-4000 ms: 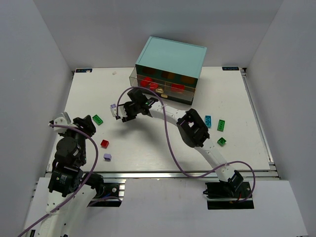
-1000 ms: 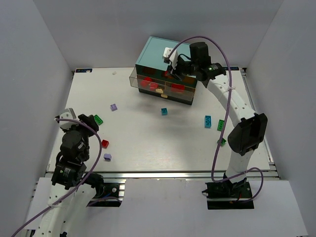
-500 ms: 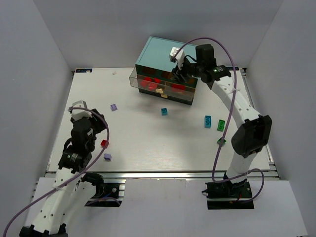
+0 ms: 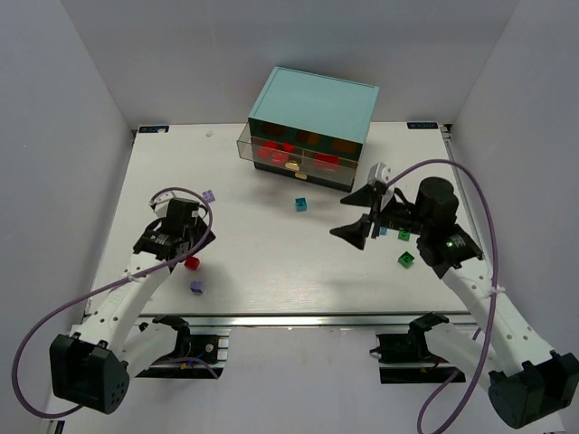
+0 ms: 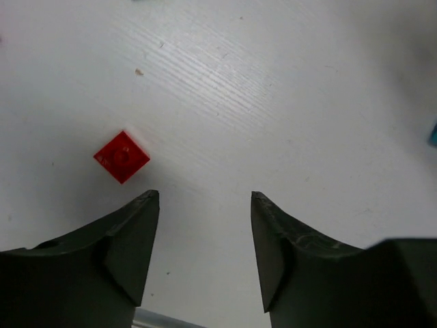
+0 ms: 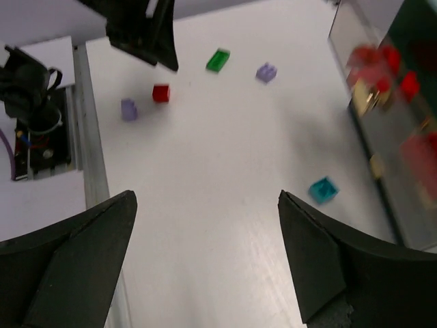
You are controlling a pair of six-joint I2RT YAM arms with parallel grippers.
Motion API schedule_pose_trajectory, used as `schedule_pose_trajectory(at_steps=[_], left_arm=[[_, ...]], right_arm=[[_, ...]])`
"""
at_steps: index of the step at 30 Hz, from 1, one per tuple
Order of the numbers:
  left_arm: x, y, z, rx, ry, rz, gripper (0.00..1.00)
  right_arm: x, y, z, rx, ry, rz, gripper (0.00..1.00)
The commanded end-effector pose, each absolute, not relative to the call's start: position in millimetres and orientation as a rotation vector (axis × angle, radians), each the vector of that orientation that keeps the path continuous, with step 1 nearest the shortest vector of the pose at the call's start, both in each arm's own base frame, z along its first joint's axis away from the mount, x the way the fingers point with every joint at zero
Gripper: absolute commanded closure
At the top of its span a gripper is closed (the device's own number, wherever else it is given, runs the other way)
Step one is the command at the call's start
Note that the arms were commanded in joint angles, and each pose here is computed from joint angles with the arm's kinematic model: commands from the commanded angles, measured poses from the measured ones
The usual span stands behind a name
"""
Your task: Sort the legos into containers by color
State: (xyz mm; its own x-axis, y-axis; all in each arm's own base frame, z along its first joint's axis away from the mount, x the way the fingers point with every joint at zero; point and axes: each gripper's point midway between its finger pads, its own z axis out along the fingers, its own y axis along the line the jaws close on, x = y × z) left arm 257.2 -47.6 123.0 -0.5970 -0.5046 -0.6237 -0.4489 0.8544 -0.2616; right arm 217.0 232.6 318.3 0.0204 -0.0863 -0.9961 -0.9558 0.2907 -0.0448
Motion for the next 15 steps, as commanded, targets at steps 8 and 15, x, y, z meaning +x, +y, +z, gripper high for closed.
schedule_pose_trajectory(at_steps=[8,15], left_arm=[[225,-34,119,-1.129,2.21,-0.1,0.26],[221,-21,87,-1.219,2.246,0.048,0.26]], right_arm=[[219,209,294,-0.961,1.357,0.793,1.0],[224,207,293,-0.947,1.368,0.764,0.87]])
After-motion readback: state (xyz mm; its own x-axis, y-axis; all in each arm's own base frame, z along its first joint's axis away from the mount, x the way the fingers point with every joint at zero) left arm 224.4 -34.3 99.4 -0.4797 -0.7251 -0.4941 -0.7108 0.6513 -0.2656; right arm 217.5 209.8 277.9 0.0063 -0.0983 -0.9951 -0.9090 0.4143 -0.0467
